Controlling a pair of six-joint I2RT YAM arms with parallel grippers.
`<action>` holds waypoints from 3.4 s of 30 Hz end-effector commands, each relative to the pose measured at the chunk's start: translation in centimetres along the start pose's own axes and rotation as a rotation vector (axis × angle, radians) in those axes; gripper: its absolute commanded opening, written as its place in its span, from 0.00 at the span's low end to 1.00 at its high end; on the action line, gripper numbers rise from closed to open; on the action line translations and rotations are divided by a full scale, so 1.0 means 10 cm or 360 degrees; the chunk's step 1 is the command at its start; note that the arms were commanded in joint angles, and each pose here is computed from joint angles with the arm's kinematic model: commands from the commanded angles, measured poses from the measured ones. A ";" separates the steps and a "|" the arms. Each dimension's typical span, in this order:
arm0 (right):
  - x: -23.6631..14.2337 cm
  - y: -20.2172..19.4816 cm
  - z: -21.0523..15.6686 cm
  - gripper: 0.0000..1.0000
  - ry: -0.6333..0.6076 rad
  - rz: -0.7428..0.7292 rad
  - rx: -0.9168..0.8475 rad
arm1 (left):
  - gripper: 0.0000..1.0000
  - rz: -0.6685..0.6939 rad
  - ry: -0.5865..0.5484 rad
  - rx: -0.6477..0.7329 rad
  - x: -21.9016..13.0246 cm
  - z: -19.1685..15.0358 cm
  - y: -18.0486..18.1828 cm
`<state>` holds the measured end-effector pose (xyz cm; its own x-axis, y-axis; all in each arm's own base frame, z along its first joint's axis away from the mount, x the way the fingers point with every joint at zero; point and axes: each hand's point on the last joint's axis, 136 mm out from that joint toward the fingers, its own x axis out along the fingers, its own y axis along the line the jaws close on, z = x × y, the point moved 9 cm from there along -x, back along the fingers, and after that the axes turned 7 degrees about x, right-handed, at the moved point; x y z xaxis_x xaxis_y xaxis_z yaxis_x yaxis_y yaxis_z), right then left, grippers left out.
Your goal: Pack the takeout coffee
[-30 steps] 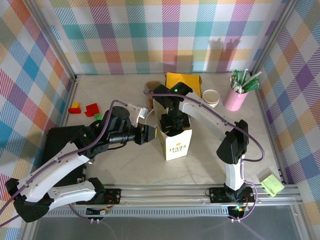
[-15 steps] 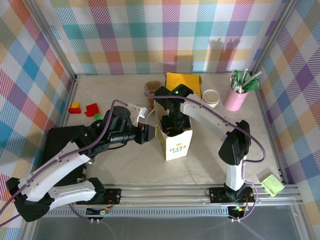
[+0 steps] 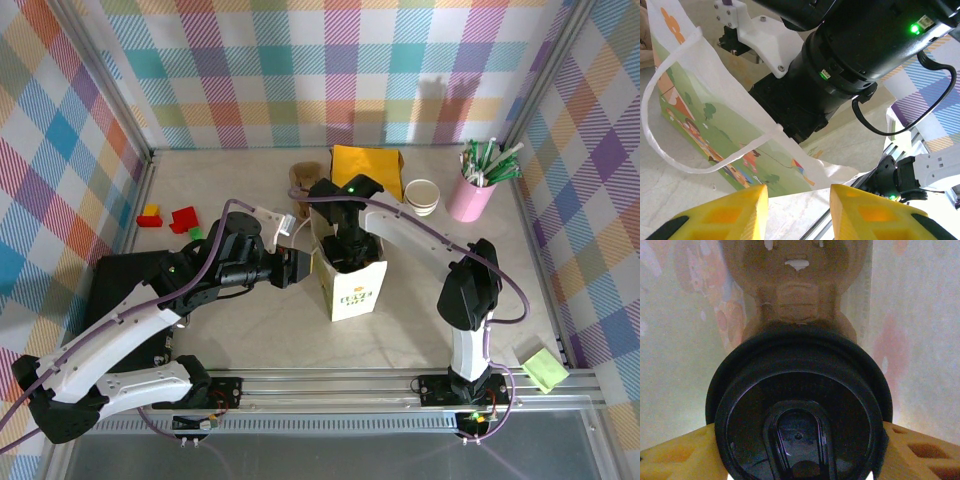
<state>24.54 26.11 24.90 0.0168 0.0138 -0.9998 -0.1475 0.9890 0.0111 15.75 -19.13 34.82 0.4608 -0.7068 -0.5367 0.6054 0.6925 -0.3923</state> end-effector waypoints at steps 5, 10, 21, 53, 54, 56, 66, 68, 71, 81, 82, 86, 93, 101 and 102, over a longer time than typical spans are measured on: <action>-0.06 -0.06 -0.04 0.52 -0.0014 0.0032 0.0005 | 0.37 0.0017 -0.0036 -0.0003 0.00 0.01 0.04; -0.05 -0.08 -0.07 0.52 -0.0026 0.0033 0.0012 | 0.37 0.0022 -0.0031 -0.0012 0.01 0.00 0.05; -0.07 -0.13 -0.12 0.51 -0.0084 0.0043 0.0015 | 0.37 0.0024 -0.0010 -0.0032 0.10 -0.02 0.07; -0.08 -0.16 -0.28 0.49 -0.0130 0.0053 0.0017 | 0.40 0.0084 -0.0054 -0.0150 0.25 0.15 0.13; -0.09 -0.16 -0.29 0.49 -0.0133 0.0056 0.0017 | 0.42 0.0100 -0.0073 -0.0168 0.23 0.18 0.15; -0.10 -0.15 -0.30 0.50 -0.0135 0.0060 0.0009 | 0.46 0.0134 -0.0107 -0.0202 0.19 0.23 0.19; -0.12 -0.15 -0.34 0.49 -0.0140 0.0064 0.0014 | 0.61 0.0183 -0.0205 -0.0317 0.32 0.48 0.36; -0.13 -0.15 -0.34 0.49 -0.0142 0.0065 0.0014 | 0.61 0.0169 -0.0201 -0.0337 0.41 0.51 0.39; -0.13 -0.15 -0.35 0.49 -0.0142 0.0064 0.0026 | 0.60 0.0159 -0.0184 -0.0367 0.54 0.53 0.42; -0.11 -0.17 -0.37 0.49 -0.0132 0.0063 0.0044 | 0.31 0.0152 -0.0247 -0.0464 0.66 0.51 0.49; -0.11 -0.17 -0.38 0.48 -0.0129 0.0066 0.0043 | 0.29 0.0146 -0.0258 -0.0474 0.66 0.51 0.48; -0.11 -0.17 -0.41 0.48 -0.0112 0.0076 0.0049 | 0.21 0.0158 -0.0297 -0.0519 0.68 0.52 0.50; -0.09 -0.16 -0.47 0.48 -0.0094 0.0084 0.0057 | 0.16 0.0192 -0.0302 -0.0541 0.70 0.51 0.53; 0.00 -0.15 -0.47 0.48 -0.0063 0.0061 0.0074 | 0.16 0.0197 -0.0314 -0.0531 0.69 0.53 0.52; 0.01 -0.15 -0.46 0.48 -0.0059 0.0056 0.0076 | 0.16 0.0199 -0.0313 -0.0528 0.69 0.53 0.53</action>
<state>20.81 24.20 24.77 0.0734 0.0583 -0.9956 -0.1170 0.9919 0.0494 25.34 -21.49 32.62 0.6254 -0.6168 -0.4779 0.3109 0.7588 -0.5724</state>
